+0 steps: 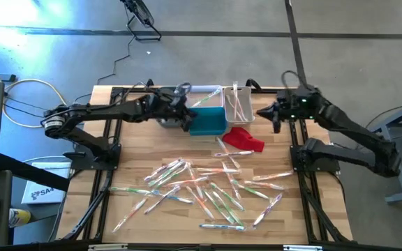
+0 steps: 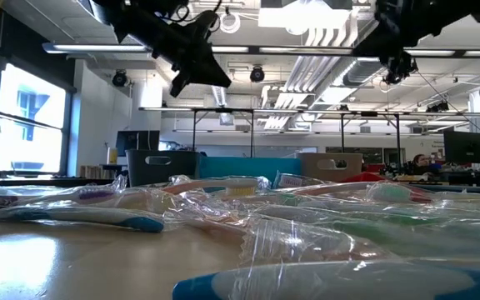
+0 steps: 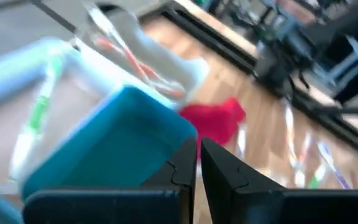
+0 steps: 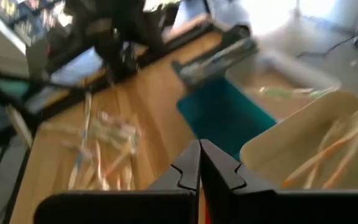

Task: Pick & Place Toothbrushes
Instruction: Put the purple toothbrush into the blue bin

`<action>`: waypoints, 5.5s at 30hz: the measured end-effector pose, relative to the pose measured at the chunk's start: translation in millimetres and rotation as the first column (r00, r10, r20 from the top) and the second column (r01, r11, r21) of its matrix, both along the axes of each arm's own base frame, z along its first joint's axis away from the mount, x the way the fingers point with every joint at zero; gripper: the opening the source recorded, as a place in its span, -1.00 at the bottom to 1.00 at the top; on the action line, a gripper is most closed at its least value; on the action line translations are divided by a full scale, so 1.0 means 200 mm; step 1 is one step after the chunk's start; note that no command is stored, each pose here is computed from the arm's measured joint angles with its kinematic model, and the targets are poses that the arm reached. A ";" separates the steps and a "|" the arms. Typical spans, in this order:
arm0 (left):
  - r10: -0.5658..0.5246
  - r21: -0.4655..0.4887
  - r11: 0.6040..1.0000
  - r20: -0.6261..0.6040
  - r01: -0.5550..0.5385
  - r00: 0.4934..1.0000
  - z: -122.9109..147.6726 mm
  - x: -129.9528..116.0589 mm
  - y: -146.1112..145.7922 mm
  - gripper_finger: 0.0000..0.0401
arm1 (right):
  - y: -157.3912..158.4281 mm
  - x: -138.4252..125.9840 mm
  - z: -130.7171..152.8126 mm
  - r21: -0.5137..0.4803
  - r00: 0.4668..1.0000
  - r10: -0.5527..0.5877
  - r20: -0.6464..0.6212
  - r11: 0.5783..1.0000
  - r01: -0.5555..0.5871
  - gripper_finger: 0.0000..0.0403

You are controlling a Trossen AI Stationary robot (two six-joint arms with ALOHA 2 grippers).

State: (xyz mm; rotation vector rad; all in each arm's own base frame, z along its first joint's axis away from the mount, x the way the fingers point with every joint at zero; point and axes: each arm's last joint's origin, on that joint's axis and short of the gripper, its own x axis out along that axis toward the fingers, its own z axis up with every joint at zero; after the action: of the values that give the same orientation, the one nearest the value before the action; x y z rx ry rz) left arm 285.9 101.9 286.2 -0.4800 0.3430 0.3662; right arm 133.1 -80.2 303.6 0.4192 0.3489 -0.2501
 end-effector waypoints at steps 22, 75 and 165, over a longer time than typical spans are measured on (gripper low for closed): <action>0.225 -0.029 0.974 -0.038 -0.227 0.973 0.04 -0.20 0.23 -0.90 | 0.16 0.45 -0.37 0.047 0.858 0.334 -0.391 0.938 -0.344 -0.99; 0.261 -0.104 0.955 -0.143 -0.277 0.955 -0.01 -0.32 0.34 -0.90 | 0.24 0.66 -0.79 0.116 0.690 0.310 -0.654 0.942 -0.313 -0.09; 0.257 -0.110 0.956 -0.142 -0.273 0.956 -0.01 -0.32 0.34 -0.90 | 0.22 0.36 0.06 -0.380 0.972 -0.168 0.164 0.898 0.220 -0.82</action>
State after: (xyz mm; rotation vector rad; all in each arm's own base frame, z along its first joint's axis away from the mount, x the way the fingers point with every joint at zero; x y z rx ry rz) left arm 221.8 170.2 284.5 -0.6334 0.4277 0.6413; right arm 205.0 -35.8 315.3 0.0661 0.1226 -0.4784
